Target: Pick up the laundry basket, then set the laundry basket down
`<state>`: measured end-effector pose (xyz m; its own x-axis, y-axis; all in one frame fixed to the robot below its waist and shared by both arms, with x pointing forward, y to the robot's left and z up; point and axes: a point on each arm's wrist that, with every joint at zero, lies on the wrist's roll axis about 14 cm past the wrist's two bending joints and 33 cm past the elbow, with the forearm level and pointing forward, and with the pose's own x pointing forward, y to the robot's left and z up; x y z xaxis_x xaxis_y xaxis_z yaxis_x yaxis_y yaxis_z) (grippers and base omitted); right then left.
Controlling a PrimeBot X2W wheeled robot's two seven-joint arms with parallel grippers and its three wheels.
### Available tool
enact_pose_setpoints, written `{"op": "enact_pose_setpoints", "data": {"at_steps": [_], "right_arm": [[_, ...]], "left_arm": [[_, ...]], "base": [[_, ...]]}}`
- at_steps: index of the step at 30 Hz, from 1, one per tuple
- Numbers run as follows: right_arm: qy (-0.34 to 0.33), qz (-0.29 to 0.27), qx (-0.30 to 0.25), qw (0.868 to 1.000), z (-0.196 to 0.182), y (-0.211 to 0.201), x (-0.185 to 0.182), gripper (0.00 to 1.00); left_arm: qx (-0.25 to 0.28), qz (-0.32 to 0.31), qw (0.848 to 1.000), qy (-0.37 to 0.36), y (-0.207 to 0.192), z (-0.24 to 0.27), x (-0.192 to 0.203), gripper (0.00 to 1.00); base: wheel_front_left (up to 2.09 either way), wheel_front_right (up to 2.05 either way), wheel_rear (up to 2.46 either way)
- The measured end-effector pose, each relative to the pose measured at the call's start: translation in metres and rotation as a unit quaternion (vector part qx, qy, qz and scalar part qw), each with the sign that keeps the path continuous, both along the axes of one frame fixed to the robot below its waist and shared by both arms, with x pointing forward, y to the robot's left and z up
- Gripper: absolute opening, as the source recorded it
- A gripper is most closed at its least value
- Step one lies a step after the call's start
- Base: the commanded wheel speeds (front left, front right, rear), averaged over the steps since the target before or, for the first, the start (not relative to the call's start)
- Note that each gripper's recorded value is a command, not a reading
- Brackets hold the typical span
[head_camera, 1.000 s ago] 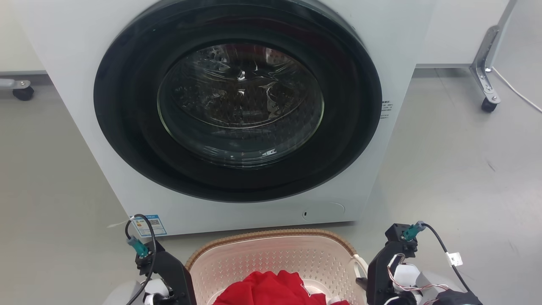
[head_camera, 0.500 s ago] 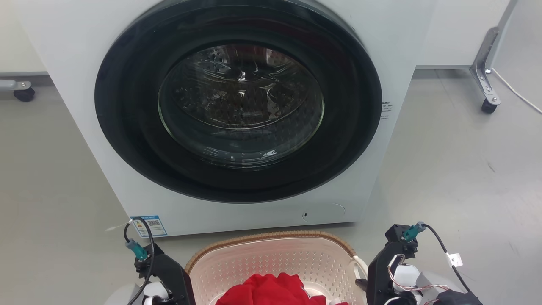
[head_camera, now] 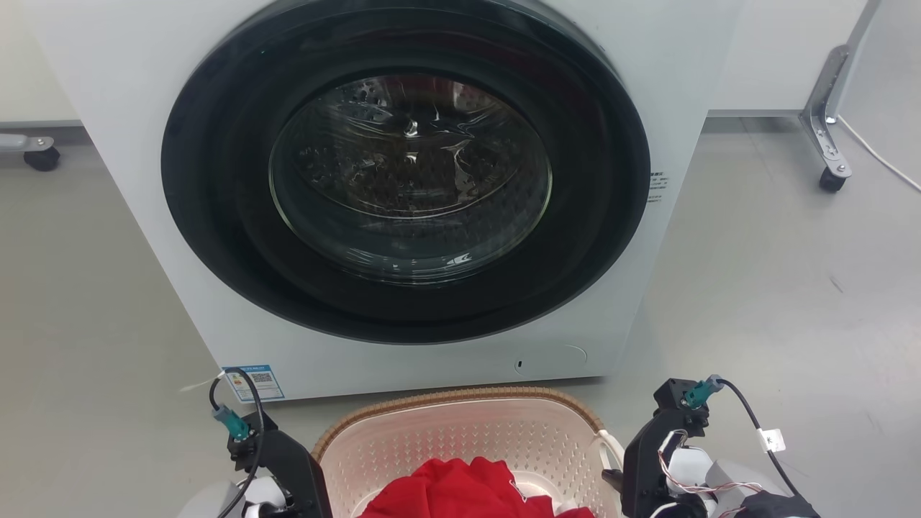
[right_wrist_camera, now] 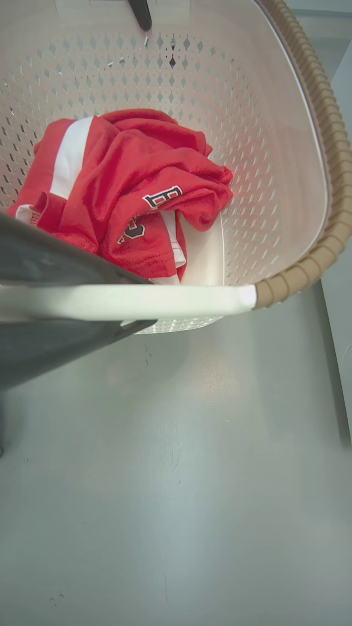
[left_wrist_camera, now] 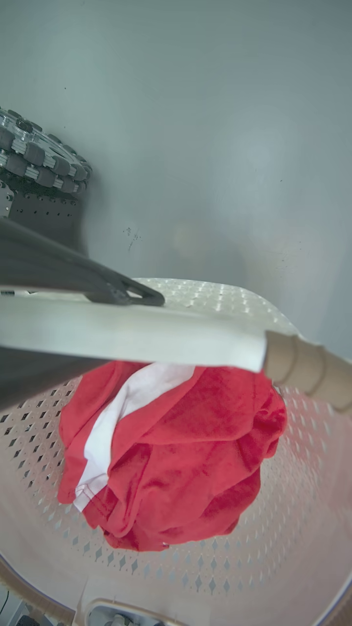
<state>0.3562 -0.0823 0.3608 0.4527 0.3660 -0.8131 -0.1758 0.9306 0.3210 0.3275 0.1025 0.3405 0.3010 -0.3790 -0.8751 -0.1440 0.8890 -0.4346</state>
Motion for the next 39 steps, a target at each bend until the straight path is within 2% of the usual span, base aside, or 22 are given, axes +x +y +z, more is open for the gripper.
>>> {"op": "enact_pose_setpoints", "data": {"at_steps": [21,39], "right_arm": [[-0.043,-0.017,0.010,0.999,-0.007,-0.001,0.027,0.00],[-0.048,-0.020,0.002,0.999,-0.036,-0.005,0.049,0.00]], "left_arm": [[0.021,0.012,0.997,-0.070,-0.001,-0.010,0.033,0.00],[0.042,0.007,0.995,-0.092,-0.006,-0.038,0.055,0.00]], "base": [[0.00,0.00,0.00],[0.00,0.00,0.00]]}}
